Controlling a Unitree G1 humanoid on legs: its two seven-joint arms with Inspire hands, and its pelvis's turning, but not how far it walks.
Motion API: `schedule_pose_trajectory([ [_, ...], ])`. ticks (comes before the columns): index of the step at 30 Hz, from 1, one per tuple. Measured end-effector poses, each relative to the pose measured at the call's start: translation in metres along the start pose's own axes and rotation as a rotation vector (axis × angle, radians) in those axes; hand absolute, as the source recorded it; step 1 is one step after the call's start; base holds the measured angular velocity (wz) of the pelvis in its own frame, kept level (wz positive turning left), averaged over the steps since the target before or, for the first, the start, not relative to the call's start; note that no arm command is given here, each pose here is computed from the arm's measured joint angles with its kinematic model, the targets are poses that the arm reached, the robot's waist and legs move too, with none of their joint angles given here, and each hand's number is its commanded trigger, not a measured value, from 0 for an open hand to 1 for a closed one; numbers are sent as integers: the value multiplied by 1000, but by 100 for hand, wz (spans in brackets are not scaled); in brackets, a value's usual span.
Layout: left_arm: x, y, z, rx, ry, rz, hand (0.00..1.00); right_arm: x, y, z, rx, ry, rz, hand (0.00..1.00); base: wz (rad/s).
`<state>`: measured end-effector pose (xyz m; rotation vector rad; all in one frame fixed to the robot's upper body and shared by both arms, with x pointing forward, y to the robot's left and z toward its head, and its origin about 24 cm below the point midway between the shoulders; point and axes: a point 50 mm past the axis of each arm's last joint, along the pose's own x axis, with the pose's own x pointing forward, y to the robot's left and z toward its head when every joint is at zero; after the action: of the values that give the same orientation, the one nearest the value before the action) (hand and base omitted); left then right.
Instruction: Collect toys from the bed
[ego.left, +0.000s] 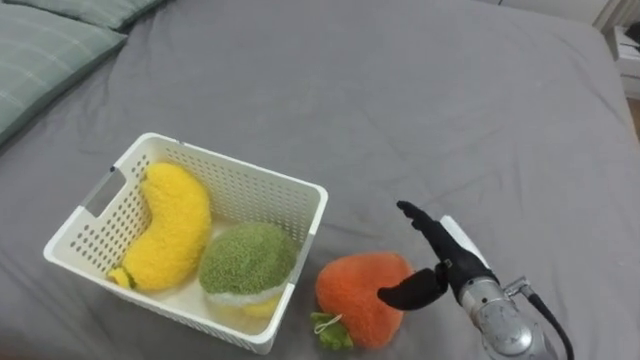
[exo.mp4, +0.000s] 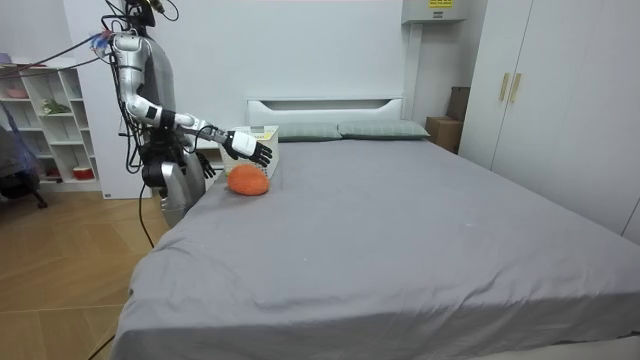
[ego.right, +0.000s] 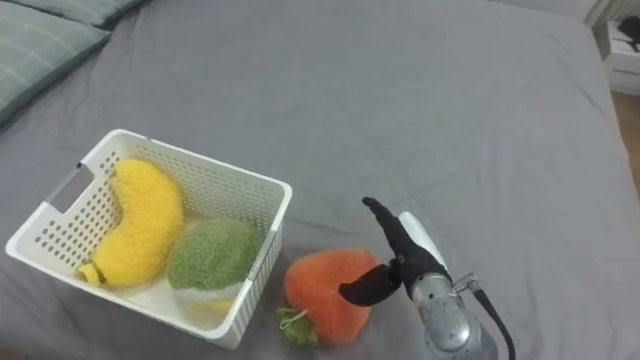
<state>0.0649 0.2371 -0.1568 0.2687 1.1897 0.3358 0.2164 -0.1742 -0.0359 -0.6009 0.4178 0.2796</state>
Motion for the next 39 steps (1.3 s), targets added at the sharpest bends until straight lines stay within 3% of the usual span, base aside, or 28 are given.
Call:
schedule_pose_trajectory([
  [7, -1, -7, 9, 6, -45, -19, 0, -10, 33, -30, 29, 121, 129, 0, 0],
  [33, -4, -10, -1, 16, -23, -38, 0, 2, 38, -31, 15, 155, 122, 0, 2],
  [34, -4, -10, -1, 16, -23, -38, 0, 5, 38, -31, 21, 158, 112, 13, 6],
  [35, -4, -10, -1, 16, -23, -38, 0, 6, 37, -31, 20, 161, 106, 37, 8],
  [36, -4, -10, -2, 16, -22, -38, 0, 9, 36, -31, 21, 166, 98, 72, 13],
  [37, -4, -10, -4, 17, -16, -36, 0, 11, 35, -30, 27, 169, 89, 100, 17],
  [39, -5, -9, -8, 20, -7, -32, 0, 12, 35, -32, 28, 176, 71, 100, 25],
])
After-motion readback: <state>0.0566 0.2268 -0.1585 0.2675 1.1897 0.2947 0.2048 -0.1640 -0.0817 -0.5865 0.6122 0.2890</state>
